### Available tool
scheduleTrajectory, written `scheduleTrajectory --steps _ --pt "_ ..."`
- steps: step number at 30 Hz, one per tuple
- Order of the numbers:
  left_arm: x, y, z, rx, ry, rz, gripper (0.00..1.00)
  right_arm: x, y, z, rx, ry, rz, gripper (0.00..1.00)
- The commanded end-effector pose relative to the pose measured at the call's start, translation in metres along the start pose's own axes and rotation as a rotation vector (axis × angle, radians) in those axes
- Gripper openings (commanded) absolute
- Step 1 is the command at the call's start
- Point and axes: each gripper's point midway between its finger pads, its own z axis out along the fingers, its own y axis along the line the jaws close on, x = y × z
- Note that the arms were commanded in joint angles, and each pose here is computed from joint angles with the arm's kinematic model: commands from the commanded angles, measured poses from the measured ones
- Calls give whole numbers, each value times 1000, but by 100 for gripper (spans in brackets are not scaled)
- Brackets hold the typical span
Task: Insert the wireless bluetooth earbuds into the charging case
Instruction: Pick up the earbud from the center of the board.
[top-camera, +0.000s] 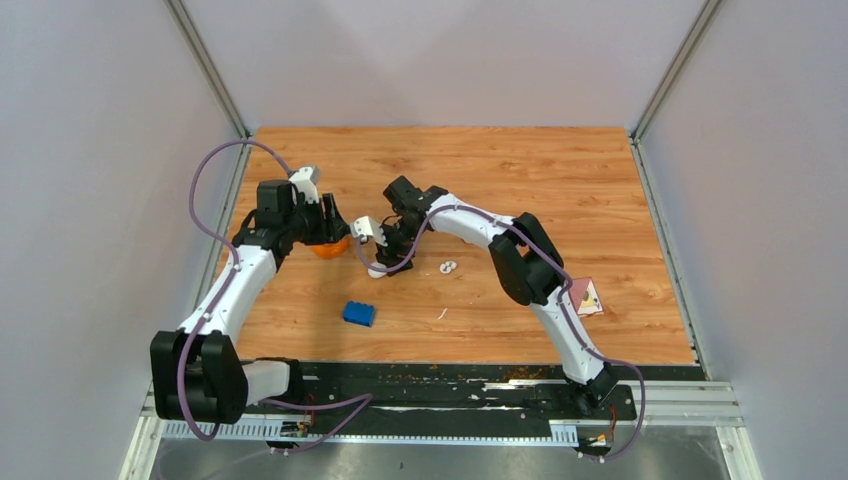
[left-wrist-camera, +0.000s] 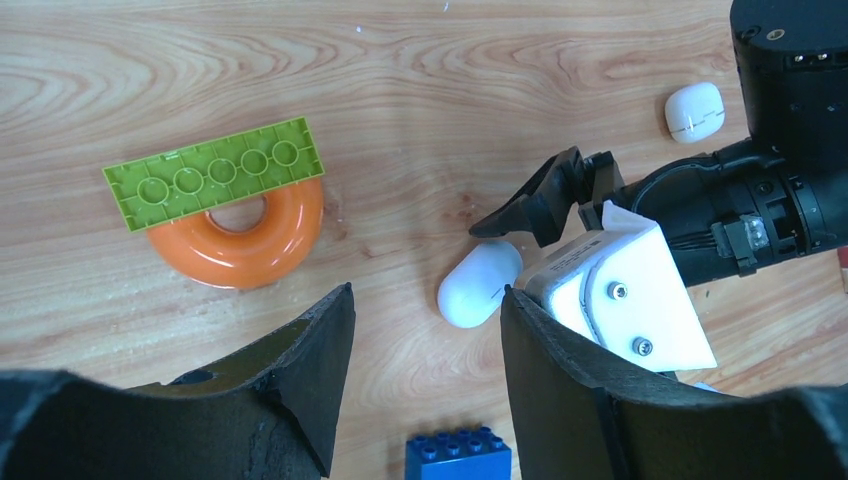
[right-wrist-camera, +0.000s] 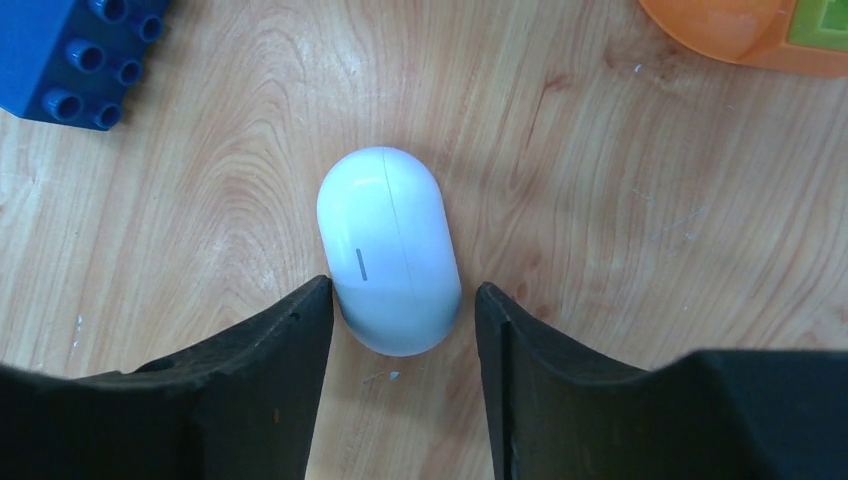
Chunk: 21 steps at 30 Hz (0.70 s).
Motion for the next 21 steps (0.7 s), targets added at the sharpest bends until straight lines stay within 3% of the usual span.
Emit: scheduleTrajectory --steps 1,7,12,21 --pt "-20 -4 -10 1 -65 24 63 7 20 6 -29 36 49 52" --pt "-6 11 2 -37 -35 -53 66 3 24 0 -19 41 33 44" --pt "15 3 16 58 3 -57 64 -11 12 -39 107 25 32 38" --pt "-6 -55 21 448 -102 -42 62 -29 5 -91 273 -7 100 34"
